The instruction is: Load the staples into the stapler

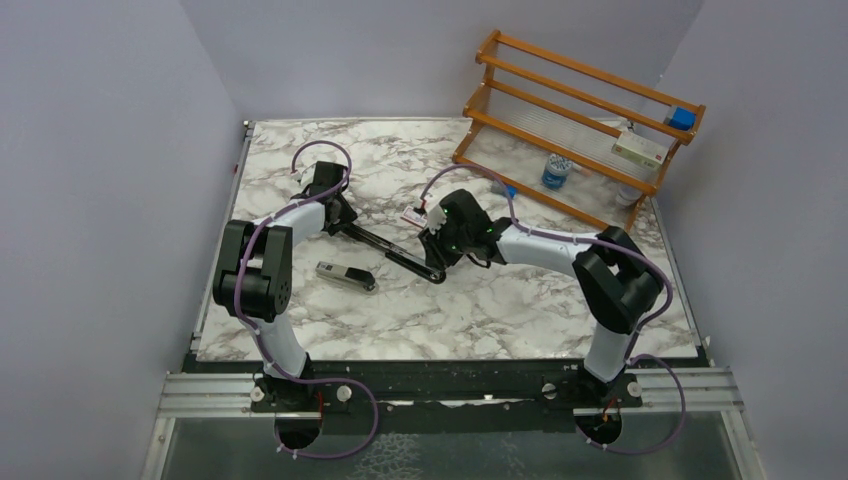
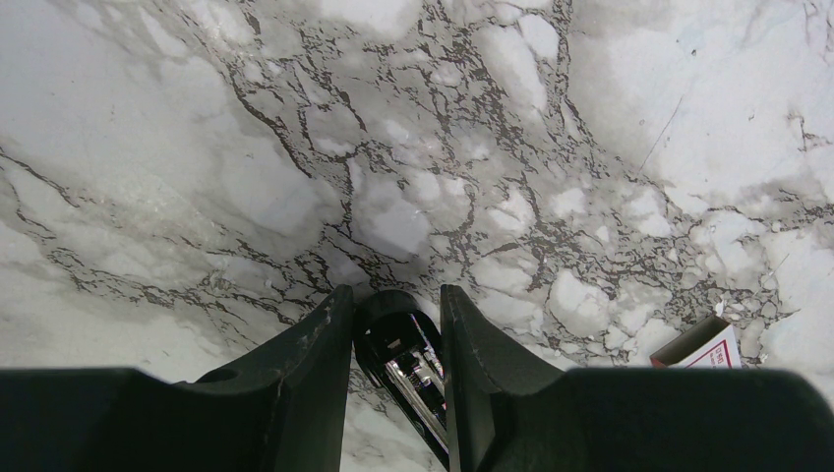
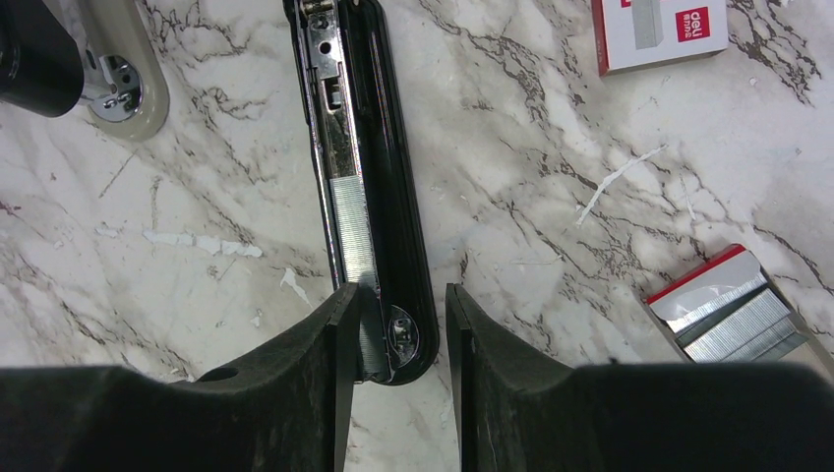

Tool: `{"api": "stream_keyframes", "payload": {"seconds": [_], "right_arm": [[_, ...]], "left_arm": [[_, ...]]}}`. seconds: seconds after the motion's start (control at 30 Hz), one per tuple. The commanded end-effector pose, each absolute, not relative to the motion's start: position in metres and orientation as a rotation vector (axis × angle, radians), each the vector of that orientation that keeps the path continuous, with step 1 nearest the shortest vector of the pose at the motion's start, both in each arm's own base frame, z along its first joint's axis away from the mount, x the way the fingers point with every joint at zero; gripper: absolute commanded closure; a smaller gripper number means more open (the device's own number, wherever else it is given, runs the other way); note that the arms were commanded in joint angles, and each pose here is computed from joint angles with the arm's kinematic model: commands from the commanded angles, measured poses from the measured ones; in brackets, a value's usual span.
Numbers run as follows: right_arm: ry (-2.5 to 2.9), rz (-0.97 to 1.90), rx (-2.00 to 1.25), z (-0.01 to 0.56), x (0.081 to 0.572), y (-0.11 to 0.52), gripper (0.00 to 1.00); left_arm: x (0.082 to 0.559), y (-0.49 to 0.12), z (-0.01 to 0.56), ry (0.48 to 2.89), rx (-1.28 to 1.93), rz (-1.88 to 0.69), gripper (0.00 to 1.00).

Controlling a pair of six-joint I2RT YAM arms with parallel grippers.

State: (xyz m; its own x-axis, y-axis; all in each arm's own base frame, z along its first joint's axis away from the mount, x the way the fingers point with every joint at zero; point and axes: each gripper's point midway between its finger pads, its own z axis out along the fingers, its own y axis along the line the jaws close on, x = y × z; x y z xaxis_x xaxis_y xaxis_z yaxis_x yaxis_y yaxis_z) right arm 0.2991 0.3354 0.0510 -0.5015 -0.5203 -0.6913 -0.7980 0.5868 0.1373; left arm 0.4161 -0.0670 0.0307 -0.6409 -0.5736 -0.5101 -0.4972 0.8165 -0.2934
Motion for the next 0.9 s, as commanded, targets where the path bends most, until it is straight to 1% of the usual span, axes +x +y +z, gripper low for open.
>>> {"api": "stream_keyframes", "payload": {"seconds": [0.0, 0.13, 0.23, 0.57, 0.87], "right_arm": [[2.175, 0.609, -0.986, 0.072, 0.304, 0.339, 0.60], [2.090, 0.645, -0.936, 0.095, 0.315, 0.351, 0.59], [2.061, 0.663, -0.921, 0.101, 0.320, 0.357, 0.59], [2.081, 0.673, -0.966, 0.083, 0.327, 0.369, 0.59], [2.108, 0.708, -1.004, 0.066, 0.322, 0.374, 0.59]], "left_arm": [[0.410, -0.063, 0.025, 2.432, -0.779, -0.114, 0.68], [0.410, -0.064, 0.024, 2.432, -0.778, -0.118, 0.68], [0.410, -0.064, 0.024, 2.433, -0.779, -0.118, 0.68], [0.410, -0.064, 0.024, 2.435, -0.775, -0.122, 0.69], [0.410, -0.065, 0.024, 2.437, -0.777, -0.124, 0.69]]}}
